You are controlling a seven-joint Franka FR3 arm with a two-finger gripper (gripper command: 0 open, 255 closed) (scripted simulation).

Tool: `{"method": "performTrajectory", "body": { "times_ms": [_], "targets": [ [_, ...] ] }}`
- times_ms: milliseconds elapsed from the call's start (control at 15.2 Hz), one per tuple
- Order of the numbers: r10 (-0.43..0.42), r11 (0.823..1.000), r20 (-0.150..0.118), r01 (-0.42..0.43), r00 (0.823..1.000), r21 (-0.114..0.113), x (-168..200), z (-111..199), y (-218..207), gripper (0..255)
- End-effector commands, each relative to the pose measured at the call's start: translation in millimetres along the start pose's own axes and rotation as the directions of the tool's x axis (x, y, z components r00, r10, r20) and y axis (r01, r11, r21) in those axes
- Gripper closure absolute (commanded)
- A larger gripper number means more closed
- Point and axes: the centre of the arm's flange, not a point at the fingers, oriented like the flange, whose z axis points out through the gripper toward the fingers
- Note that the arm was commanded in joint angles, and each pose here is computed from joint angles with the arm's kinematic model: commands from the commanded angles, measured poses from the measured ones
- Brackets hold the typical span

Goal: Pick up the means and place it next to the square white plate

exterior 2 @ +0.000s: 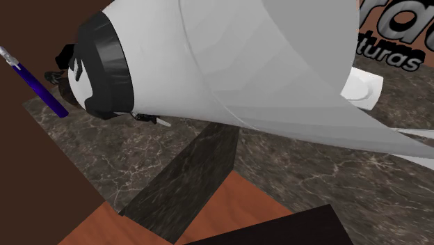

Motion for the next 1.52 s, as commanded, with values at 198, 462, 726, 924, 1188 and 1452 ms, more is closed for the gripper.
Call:
{"method": "performTrajectory", "body": {
  "times_ms": [198, 462, 726, 924, 1188, 1452],
  "targets": [
    [0.000, 1.000, 0.000, 0.000, 1.000, 0.000, 6, -26, -2, 255],
    [0.000, 1.000, 0.000, 0.000, 1.000, 0.000, 0, -42, 5, 255],
    [0.000, 1.000, 0.000, 0.000, 1.000, 0.000, -40, -54, 38, 255],
    [0.000, 1.000, 0.000, 0.000, 1.000, 0.000, -69, -62, 63, 255],
    [0.000, 1.000, 0.000, 0.000, 1.000, 0.000, -109, -74, 96, 255],
    [0.000, 1.000, 0.000, 0.000, 1.000, 0.000, -148, -86, 129, 255]
  ]
}}
